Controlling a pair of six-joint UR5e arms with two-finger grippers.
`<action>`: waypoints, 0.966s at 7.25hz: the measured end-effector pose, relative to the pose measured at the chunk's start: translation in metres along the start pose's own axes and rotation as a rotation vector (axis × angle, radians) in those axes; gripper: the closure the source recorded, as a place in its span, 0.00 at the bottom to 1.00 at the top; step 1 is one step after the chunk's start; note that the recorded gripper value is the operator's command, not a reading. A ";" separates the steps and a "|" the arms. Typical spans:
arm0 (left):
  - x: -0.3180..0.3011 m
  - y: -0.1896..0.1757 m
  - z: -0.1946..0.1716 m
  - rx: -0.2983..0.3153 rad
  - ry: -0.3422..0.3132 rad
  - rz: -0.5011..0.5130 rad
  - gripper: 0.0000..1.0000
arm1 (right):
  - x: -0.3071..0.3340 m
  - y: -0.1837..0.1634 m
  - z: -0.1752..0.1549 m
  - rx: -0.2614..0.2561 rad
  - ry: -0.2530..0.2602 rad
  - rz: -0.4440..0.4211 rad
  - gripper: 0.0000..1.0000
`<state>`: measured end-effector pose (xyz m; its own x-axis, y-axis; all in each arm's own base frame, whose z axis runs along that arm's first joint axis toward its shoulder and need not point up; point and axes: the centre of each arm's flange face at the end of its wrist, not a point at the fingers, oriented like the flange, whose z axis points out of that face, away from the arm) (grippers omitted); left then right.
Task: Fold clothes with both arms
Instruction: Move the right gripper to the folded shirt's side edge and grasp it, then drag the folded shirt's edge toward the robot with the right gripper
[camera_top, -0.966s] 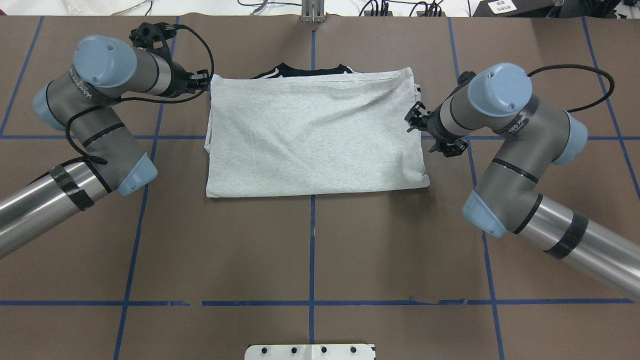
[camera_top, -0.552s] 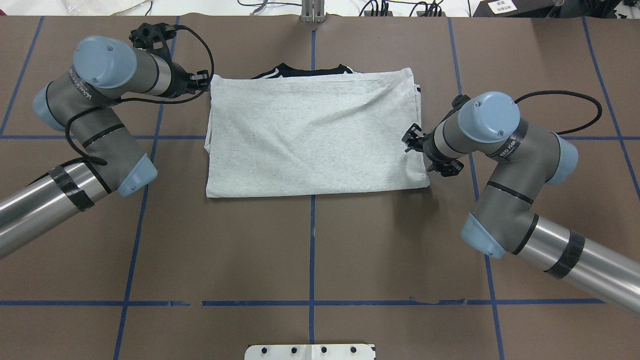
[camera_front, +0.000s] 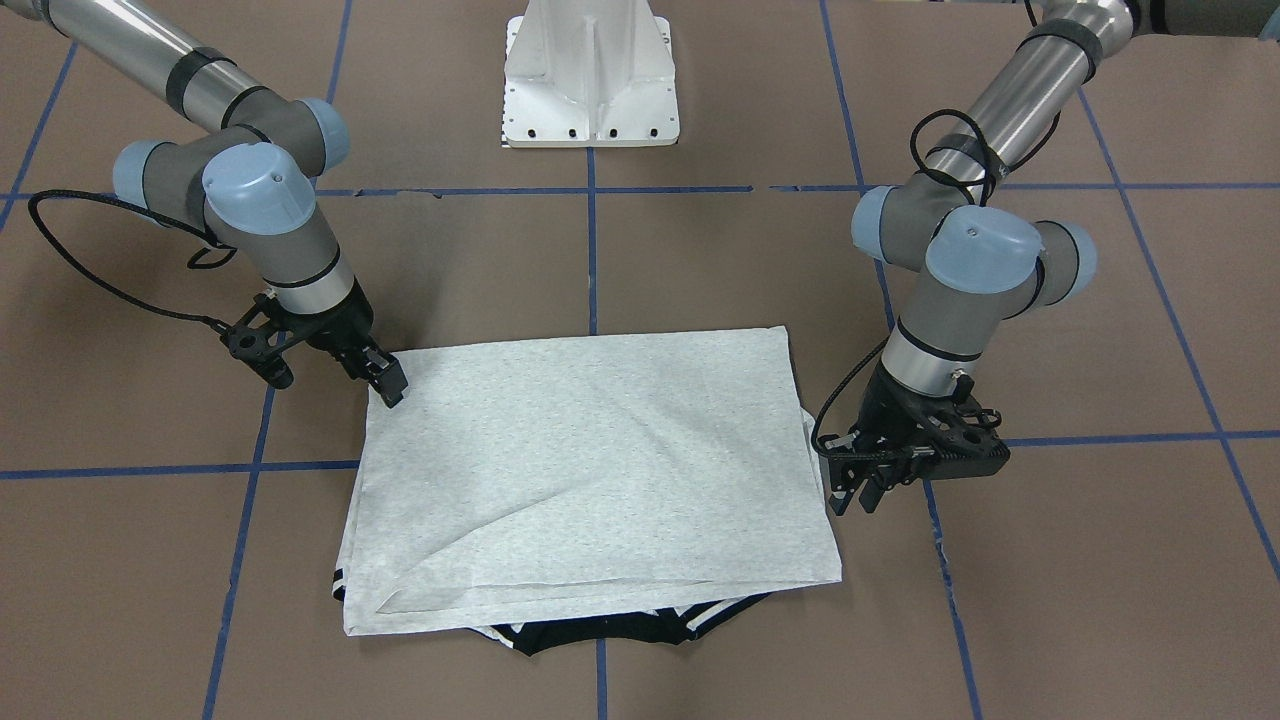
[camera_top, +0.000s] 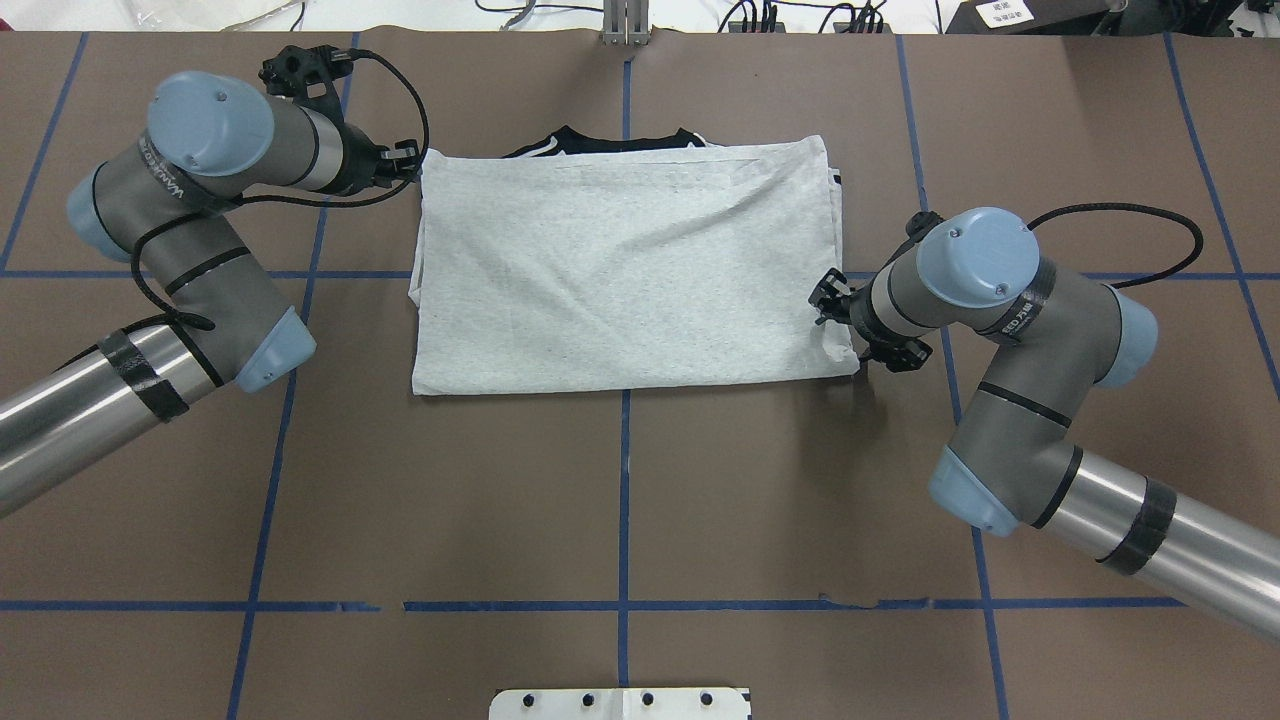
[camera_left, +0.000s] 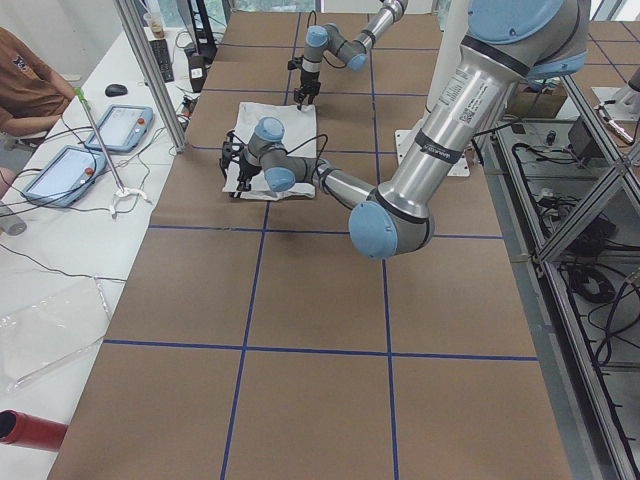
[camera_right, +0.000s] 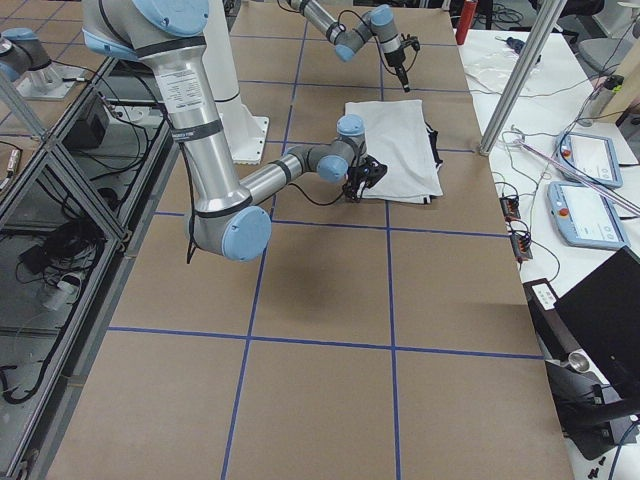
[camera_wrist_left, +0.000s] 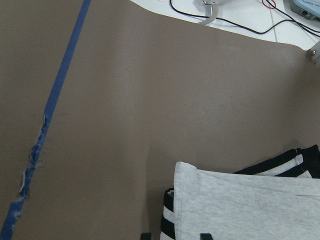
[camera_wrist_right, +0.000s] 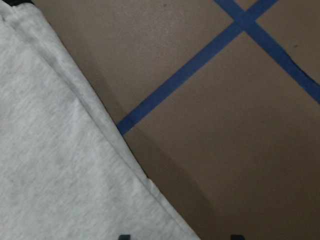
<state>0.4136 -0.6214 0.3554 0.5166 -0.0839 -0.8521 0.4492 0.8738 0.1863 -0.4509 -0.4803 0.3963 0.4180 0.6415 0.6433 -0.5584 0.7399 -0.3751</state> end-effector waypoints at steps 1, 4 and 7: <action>0.001 0.000 -0.001 0.001 0.002 0.000 0.57 | 0.002 0.000 0.000 0.000 0.001 0.000 0.76; 0.004 -0.001 -0.005 0.005 0.010 0.001 0.57 | 0.004 0.002 0.001 -0.002 0.005 0.001 1.00; 0.005 -0.001 -0.007 0.006 0.012 -0.005 0.57 | 0.009 0.010 -0.025 -0.022 -0.026 -0.001 1.00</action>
<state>0.4106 -0.6197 0.3474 0.5058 -0.0822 -0.8587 0.4556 0.8707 0.1851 -0.4348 -0.4622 0.3821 0.3992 0.6356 0.6608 -0.5420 0.7449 -0.3891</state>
